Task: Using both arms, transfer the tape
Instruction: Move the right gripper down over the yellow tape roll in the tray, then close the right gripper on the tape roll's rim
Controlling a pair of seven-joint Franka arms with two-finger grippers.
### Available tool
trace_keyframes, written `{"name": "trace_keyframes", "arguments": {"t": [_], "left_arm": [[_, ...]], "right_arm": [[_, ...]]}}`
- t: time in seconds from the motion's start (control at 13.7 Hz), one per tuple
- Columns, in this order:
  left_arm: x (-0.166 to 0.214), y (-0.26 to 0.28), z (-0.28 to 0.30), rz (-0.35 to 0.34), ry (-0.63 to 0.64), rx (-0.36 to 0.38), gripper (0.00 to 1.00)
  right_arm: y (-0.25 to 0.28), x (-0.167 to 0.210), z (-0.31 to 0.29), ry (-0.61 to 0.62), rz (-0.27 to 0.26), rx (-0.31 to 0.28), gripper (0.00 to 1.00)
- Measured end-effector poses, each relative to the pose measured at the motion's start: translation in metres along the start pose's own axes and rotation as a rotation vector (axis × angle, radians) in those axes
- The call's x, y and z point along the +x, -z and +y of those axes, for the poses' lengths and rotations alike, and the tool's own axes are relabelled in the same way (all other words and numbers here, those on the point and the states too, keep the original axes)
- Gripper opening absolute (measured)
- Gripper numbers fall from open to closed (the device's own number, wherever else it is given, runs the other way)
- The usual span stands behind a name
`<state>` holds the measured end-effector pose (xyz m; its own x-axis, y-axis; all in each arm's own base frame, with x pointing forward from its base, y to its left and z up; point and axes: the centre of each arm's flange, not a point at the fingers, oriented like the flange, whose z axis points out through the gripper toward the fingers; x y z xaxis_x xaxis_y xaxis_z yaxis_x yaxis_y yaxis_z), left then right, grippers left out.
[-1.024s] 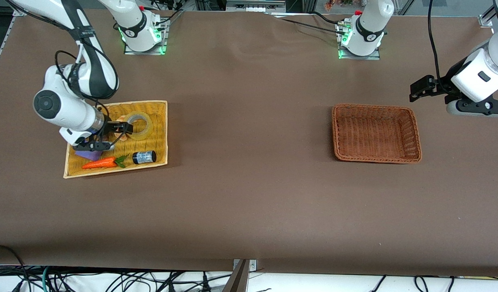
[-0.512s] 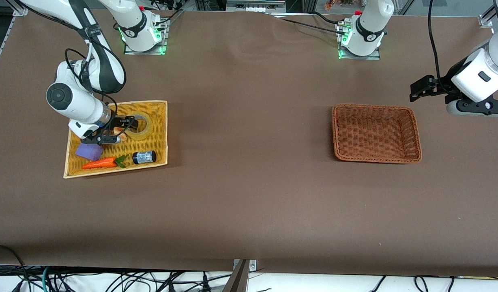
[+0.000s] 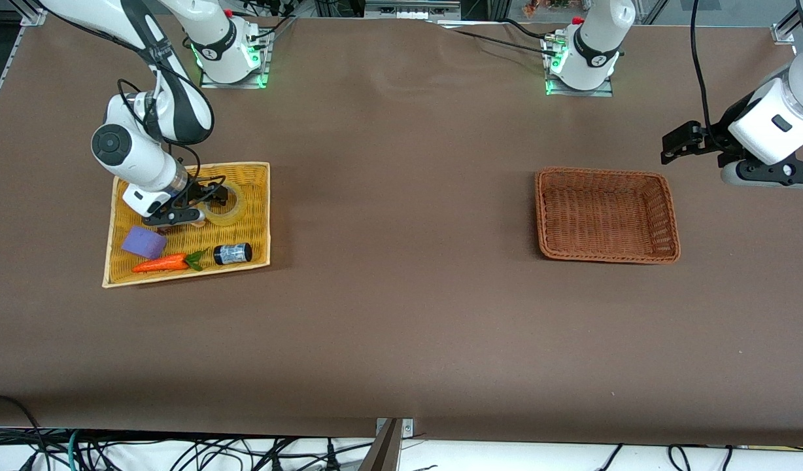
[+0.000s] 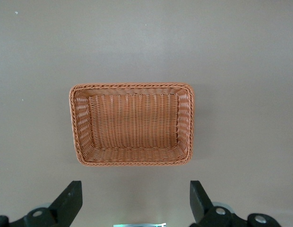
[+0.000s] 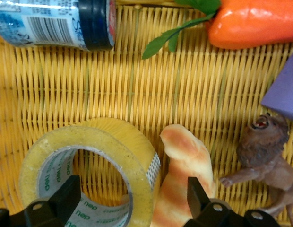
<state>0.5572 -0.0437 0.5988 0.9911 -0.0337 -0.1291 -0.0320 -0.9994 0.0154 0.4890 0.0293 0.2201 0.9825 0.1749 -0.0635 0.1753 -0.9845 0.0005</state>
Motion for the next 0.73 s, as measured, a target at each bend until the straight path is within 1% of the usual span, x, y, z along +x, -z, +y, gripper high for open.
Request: {"name": "trace_keyframes", "arguments": {"t": [0.07, 0.15, 0.29, 0.37, 0.44, 0.59, 0.66, 0.73], "left_arm": [[0.0000, 0.0000, 0.0000, 0.000, 0.000, 0.000, 1.00], [0.0000, 0.0000, 0.0000, 0.000, 0.000, 0.000, 1.00], [0.0000, 0.0000, 0.0002, 0.000, 0.000, 0.000, 1.00], [0.0000, 0.0000, 0.0005, 0.000, -0.001, 0.000, 1.00], [-0.0001, 0.0000, 0.0008, 0.000, -0.001, 0.000, 1.00], [-0.0001, 0.0000, 0.0008, 0.000, -0.001, 0.000, 1.00], [-0.0001, 0.0000, 0.0008, 0.000, -0.002, 0.000, 1.00], [-0.0001, 0.0001, 0.0008, 0.000, -0.001, 0.000, 1.00]], "right_arm": [[-0.0005, -0.0005, 0.0010, 0.014, 0.005, -0.001, 0.99], [-0.0005, -0.0006, 0.0027, 0.029, 0.007, -0.001, 0.95], [-0.0001, -0.0005, 0.0054, 0.045, 0.012, -0.003, 0.68], [-0.0001, -0.0005, 0.0055, 0.048, 0.012, -0.003, 0.58], [0.0000, -0.0005, 0.0055, 0.052, 0.012, -0.003, 0.46], [0.0011, -0.0001, 0.0059, 0.070, 0.015, -0.004, 0.27], [0.0025, 0.0007, 0.0060, 0.075, 0.020, -0.005, 0.22], [0.0046, 0.0016, 0.0062, 0.079, 0.025, -0.006, 0.22]]}}
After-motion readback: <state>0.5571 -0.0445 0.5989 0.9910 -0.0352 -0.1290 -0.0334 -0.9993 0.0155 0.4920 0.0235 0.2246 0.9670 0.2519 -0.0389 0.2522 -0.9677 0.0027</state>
